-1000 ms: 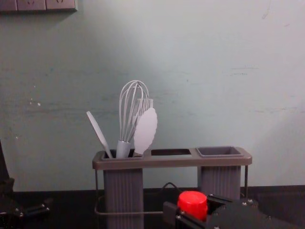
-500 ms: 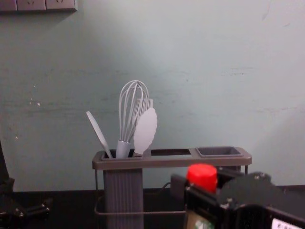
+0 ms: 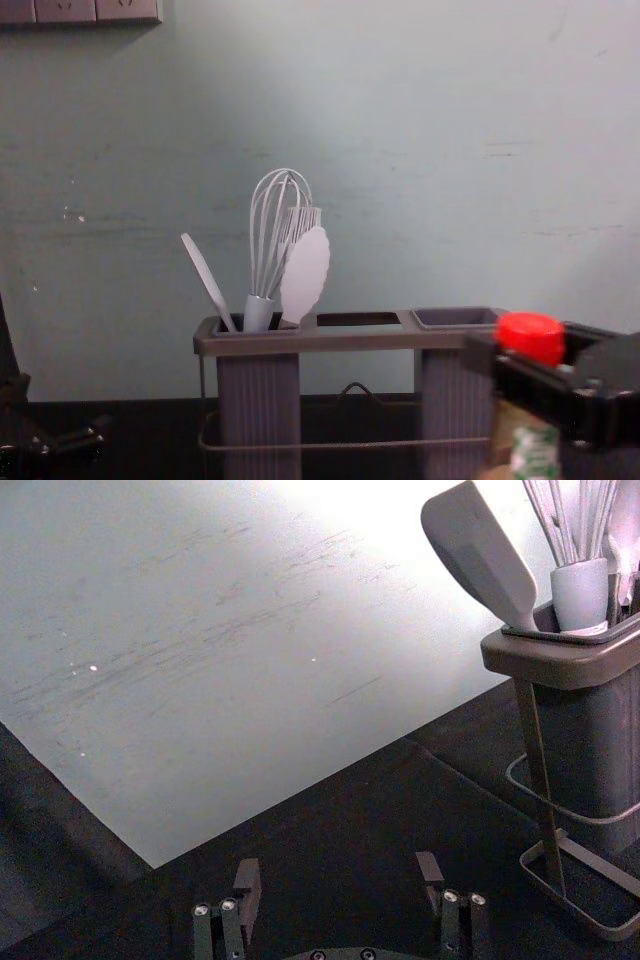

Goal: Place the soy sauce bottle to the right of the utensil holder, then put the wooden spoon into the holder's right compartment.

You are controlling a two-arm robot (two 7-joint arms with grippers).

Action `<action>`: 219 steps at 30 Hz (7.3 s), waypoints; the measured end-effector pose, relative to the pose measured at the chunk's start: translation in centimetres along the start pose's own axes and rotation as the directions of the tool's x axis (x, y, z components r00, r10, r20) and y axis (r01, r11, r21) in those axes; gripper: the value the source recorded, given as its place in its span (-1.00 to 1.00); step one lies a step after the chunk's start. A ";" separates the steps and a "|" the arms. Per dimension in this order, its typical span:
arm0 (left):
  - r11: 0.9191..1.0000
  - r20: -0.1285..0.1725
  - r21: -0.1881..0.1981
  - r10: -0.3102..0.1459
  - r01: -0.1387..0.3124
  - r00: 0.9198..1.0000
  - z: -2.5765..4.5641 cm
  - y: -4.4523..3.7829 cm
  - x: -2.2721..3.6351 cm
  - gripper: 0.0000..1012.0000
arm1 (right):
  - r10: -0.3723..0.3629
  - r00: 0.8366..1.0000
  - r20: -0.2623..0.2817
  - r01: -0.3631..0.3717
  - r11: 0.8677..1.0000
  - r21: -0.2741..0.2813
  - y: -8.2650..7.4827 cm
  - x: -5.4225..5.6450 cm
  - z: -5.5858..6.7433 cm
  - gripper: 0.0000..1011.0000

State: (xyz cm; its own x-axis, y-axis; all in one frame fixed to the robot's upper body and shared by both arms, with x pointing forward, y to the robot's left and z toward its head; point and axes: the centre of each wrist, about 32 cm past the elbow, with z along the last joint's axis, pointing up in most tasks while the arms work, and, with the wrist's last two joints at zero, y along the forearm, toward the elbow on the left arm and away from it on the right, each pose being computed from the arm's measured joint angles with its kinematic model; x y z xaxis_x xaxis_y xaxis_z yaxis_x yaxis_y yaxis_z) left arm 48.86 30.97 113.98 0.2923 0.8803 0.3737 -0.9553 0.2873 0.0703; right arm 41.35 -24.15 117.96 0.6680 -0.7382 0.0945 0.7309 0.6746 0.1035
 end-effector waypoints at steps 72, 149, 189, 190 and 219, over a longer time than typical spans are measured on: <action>1.000 0.000 0.000 0.000 0.000 1.000 0.00 0.00 0.00 1.00 | -0.232 0.970 -0.074 0.232 0.973 -0.012 3.8 11.5 -4.8 -0.24; 1.000 0.000 0.000 0.000 0.000 1.000 0.00 0.00 0.00 1.00 | -0.163 0.986 -0.023 0.156 0.970 -0.188 0.1 -1.2 -1.9 0.98; 1.000 0.000 0.000 0.000 0.000 1.000 0.00 0.00 0.00 1.00 | -0.135 0.991 -0.001 0.100 0.736 -0.669 7.5 0.6 4.7 0.98; 1.000 0.000 0.000 0.000 0.000 1.000 0.00 0.00 0.00 1.00 | -0.134 0.991 -0.002 0.098 0.732 -0.675 7.6 0.6 4.7 0.98; 1.000 0.000 0.000 0.000 0.000 1.000 0.00 0.00 0.00 1.00 | -0.134 0.991 -0.014 0.079 0.662 -0.745 11.0 0.8 3.3 0.98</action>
State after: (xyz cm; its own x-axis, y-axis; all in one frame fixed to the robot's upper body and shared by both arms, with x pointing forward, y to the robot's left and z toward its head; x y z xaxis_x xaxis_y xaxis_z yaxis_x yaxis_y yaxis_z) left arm 48.86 30.96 113.98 0.2923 0.8803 0.3737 -0.9552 0.2874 0.0703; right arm 49.50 -17.31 122.41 0.5662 -0.8216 0.0665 0.6411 0.3883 -0.6620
